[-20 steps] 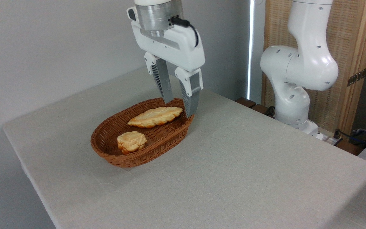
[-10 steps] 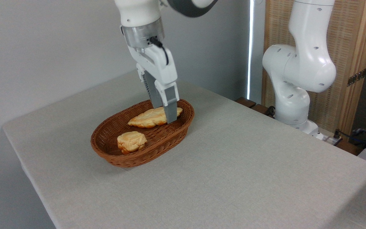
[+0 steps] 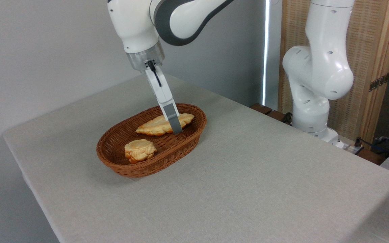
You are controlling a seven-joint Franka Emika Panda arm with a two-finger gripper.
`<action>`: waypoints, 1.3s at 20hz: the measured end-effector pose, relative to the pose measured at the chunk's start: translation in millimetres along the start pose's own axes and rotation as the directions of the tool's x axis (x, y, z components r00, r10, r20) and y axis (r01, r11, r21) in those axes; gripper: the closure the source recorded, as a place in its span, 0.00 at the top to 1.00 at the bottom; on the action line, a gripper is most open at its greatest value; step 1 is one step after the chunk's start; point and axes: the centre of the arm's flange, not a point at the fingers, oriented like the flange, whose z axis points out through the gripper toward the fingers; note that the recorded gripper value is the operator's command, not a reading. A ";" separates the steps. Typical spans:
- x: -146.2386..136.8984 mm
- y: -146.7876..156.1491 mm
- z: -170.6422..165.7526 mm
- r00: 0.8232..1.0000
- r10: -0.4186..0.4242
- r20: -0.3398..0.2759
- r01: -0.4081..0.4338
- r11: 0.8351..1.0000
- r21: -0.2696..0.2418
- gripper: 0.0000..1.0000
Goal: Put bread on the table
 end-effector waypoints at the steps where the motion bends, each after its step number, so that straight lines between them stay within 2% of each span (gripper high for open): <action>1: 5.1 3.0 4.3 1.000 0.007 0.000 -0.007 1.000 -0.012 1.00; 7: 26.7 17.7 21.6 0.999 0.047 0.011 -0.046 0.998 -0.051 1.00; 12: 51.5 18.9 44.3 0.997 0.078 0.005 -0.078 0.996 -0.035 1.00; 16: 56.8 20.5 49.6 0.996 0.087 0.007 -0.087 0.996 -0.035 0.99; 18: 60.1 24.8 49.9 0.995 0.097 0.009 -0.097 0.995 -0.034 0.65; 19: 61.2 26.1 50.0 0.995 0.101 0.010 -0.100 0.994 -0.033 0.53; 21: 61.7 26.6 50.0 0.995 0.102 0.010 -0.102 0.994 -0.033 0.36; 22: 61.7 26.6 50.0 0.995 0.102 0.010 -0.102 0.994 -0.033 0.30; 26: 61.7 26.6 50.0 0.995 0.102 0.010 -0.102 0.994 -0.033 0.30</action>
